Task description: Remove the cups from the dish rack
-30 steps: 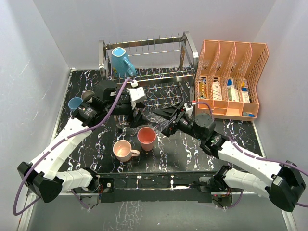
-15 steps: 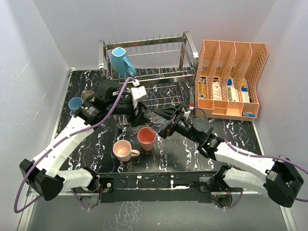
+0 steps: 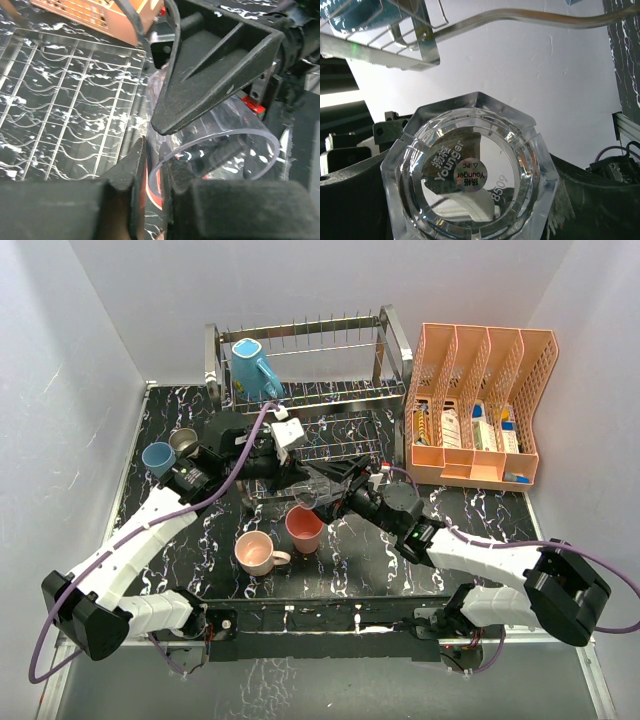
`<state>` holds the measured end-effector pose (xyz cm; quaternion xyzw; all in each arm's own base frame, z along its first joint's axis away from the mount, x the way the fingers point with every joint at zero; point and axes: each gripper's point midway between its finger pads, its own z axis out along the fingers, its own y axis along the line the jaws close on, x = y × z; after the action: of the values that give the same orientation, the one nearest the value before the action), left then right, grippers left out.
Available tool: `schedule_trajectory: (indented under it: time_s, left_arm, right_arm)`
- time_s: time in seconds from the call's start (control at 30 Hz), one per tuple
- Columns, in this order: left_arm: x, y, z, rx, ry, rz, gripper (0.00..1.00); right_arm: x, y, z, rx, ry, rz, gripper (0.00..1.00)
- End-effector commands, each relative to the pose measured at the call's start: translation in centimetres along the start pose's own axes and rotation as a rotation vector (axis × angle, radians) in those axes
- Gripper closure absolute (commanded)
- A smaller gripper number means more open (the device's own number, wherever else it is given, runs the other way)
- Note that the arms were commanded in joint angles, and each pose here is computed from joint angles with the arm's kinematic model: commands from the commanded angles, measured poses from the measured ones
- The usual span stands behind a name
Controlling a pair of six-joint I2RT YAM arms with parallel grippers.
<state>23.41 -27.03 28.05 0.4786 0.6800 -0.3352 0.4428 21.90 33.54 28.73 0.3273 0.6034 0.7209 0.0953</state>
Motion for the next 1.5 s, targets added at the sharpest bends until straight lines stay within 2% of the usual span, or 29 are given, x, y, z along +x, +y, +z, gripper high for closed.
schedule_trajectory:
  time_s: [0.0, 0.13, 0.17, 0.2, 0.43, 0.5, 0.73, 0.83, 0.97, 1.1, 1.33, 1.47]
  left_arm:
    - [-1.1, 2.2, 0.2, -0.114, -0.055, -0.014, 1.0]
    - [-1.2, 2.7, 0.3, -0.134, -0.059, -0.006, 1.0]
    - [-1.1, 2.8, 0.3, -0.14, -0.058, 0.0, 1.0]
    - [-1.1, 3.0, 0.2, -0.152, -0.055, 0.008, 1.0]
    - [-1.0, 3.4, -0.1, -0.184, -0.041, 0.06, 1.0]
    - [-0.4, 2.9, 0.3, -0.149, 0.004, 0.081, 1.0]
    - [0.4, -1.6, 4.3, 0.042, 0.166, 0.225, 1.0]
    - [1.4, -2.0, 5.9, 0.105, 0.26, 0.239, 1.0]
    - [3.1, -2.1, 8.2, 0.168, 0.374, 0.252, 1.0]
    - [5.6, -2.3, 10.3, 0.198, 0.505, 0.324, 1.0]
    - [10.8, -2.6, 12.5, 0.223, 0.796, 0.396, 1.0]
    - [11.9, -2.8, 13.3, 0.228, 0.842, 0.411, 1.0]
  right_arm:
    - [4.1, 5.0, -0.3, -0.165, 0.133, -0.073, 0.46]
    - [1.9, 3.3, -1.3, -0.11, 0.068, -0.097, 0.16]
    - [1.0, 2.7, -1.7, -0.093, 0.05, -0.103, 0.07]
    - [0.2, 2.4, -2.4, -0.088, 0.033, -0.11, 0.02]
    - [-6.3, -2.2, -6.4, 0.101, -0.117, -0.195, 0.02]
    - [-8.6, -2.4, -8.0, 0.145, -0.191, -0.255, 0.02]
    - [-16.4, 0.2, -14.0, 0.345, -0.513, -0.542, 0.02]
    - [-19.3, 2.0, -16.6, 0.482, -0.653, -0.685, 0.02]
    - [-21.7, 3.7, -19.2, 0.606, -0.801, -0.77, 0.02]
    - [-22.3, 6.1, -19.8, 0.606, -0.875, -0.822, 0.02]
    - [-23.4, 7.6, -19.7, 0.625, -0.916, -0.855, 0.02]
    - [-23.4, 8.0, -19.7, 0.626, -0.915, -0.888, 0.02]
